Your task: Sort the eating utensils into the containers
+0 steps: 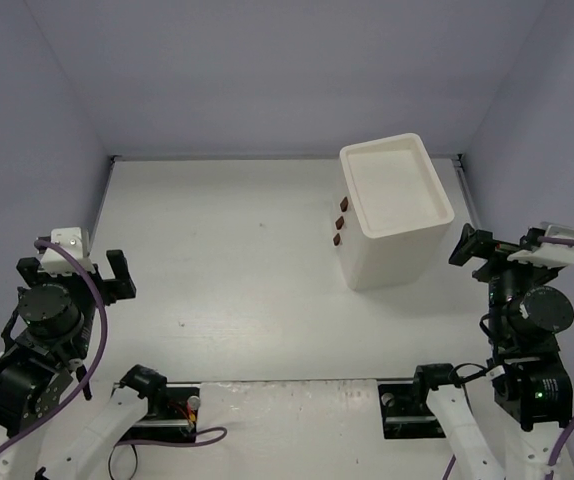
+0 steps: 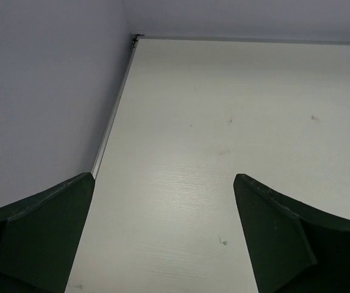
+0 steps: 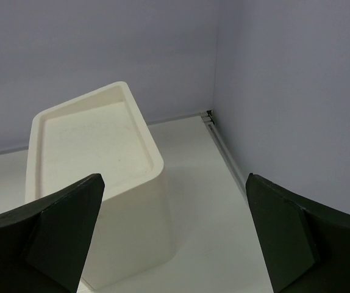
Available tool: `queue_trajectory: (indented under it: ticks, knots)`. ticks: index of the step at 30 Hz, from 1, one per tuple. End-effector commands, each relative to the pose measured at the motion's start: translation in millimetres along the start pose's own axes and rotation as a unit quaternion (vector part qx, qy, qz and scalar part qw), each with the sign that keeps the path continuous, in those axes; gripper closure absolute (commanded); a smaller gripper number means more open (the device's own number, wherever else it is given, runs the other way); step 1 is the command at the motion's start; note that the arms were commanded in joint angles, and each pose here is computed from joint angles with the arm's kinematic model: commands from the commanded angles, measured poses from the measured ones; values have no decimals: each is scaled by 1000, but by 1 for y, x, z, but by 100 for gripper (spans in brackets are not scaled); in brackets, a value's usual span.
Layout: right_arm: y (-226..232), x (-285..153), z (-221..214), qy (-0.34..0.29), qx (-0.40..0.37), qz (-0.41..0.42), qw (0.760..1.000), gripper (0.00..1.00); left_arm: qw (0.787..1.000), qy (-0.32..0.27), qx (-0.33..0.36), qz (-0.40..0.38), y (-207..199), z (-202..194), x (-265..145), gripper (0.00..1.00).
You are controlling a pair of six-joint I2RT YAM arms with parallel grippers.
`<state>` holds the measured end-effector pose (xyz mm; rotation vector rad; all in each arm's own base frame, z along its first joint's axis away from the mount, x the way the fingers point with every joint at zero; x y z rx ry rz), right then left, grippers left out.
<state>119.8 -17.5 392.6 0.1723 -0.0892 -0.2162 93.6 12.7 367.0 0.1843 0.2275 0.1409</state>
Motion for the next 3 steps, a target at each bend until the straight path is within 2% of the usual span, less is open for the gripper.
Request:
queue_trajectory:
  ticks: [1, 3]
  knots:
    - [1, -2, 20, -47, 27, -4, 999, 0, 1000, -1, -12, 12, 4, 14, -2, 3]
    - [3, -3, 20, -46, 28, 5, 999, 0, 1000, -4, -16, 9, 5, 15, -6, 3]
Point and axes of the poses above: each gripper's point midway between its finger pads, its own x axis out along the fingers, its own y axis along the line the jaws close on, z = x × y, the point moved 8 cm from there along -x, back along the fingers, and after that the axes turned 7 degrees about x, right-handed, at the moved point
